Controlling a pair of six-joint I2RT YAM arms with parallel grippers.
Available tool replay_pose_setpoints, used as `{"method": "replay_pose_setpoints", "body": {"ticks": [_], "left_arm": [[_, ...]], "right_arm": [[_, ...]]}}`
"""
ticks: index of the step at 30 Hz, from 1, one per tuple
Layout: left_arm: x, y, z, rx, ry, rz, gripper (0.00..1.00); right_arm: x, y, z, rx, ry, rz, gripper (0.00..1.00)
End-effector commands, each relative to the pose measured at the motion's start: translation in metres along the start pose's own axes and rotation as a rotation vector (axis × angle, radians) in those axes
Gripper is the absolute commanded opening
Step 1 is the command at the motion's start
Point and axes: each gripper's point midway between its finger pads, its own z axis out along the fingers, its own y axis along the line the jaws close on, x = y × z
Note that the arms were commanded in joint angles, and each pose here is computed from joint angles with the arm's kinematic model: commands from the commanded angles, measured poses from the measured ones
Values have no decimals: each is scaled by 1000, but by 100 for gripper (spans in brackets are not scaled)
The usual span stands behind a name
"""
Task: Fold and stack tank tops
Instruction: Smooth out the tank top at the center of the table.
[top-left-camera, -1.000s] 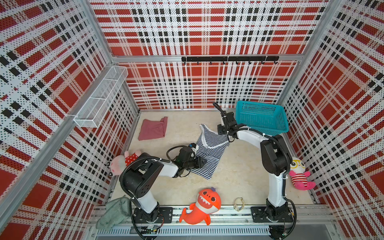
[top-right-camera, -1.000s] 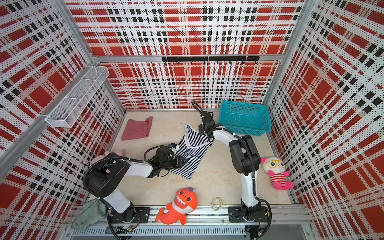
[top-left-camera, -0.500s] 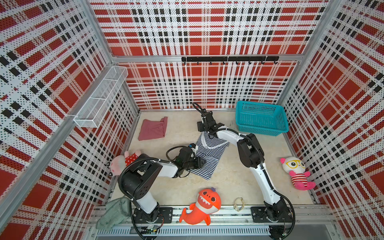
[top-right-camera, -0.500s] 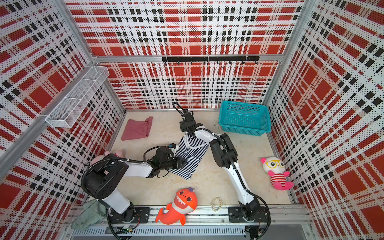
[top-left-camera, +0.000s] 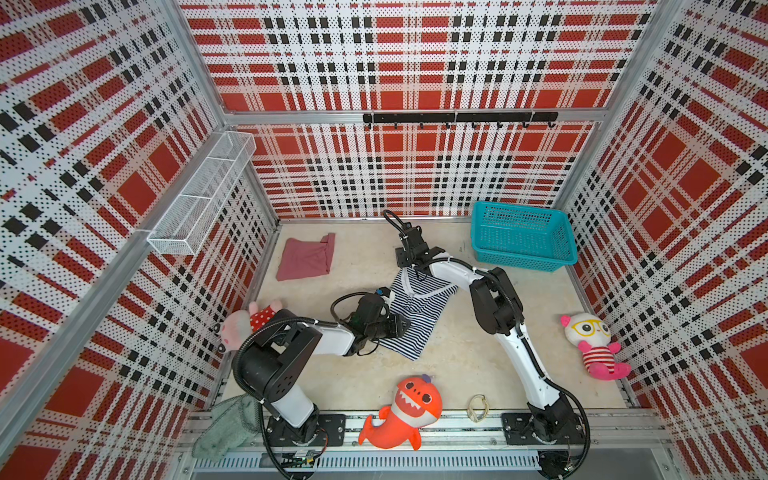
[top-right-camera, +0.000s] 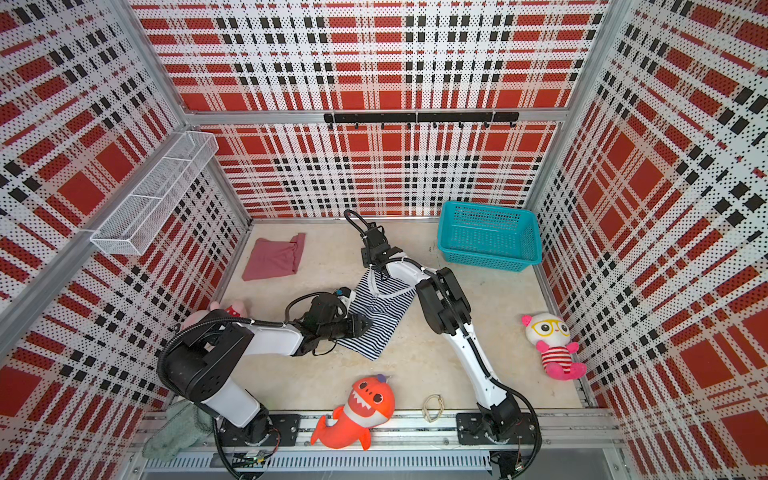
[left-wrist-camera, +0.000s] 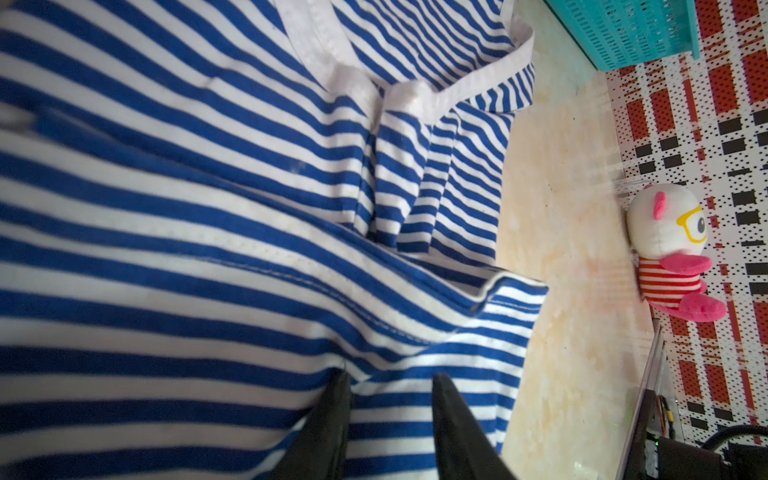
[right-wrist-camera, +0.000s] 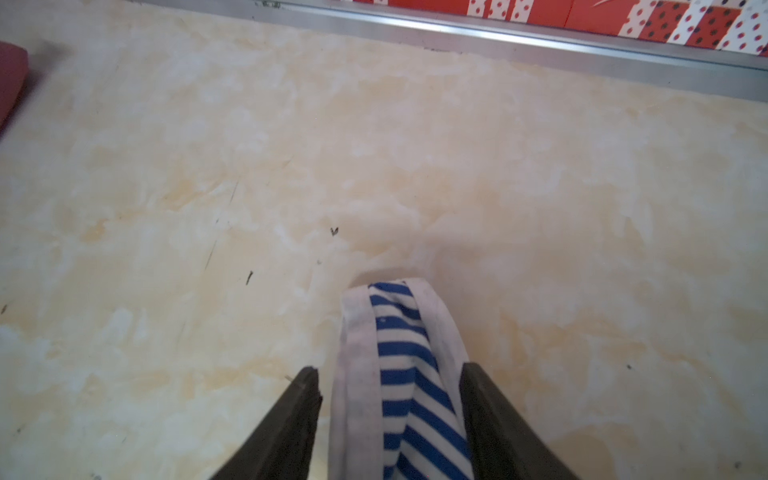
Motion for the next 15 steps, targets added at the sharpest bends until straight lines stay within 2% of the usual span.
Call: {"method": "replay_pose_setpoints", "body": {"ticks": [1, 5, 15], "left_arm": [[84, 80, -16, -303, 259, -136, 38], [85, 80, -16, -305, 261, -137, 38], [85, 79, -16, -302, 261, -135, 38]], "right_arm": [[21, 4, 6, 15, 75, -19, 56], [28, -6, 3, 56, 79, 3, 49], [-9, -18, -16, 49, -14, 76, 26]]}}
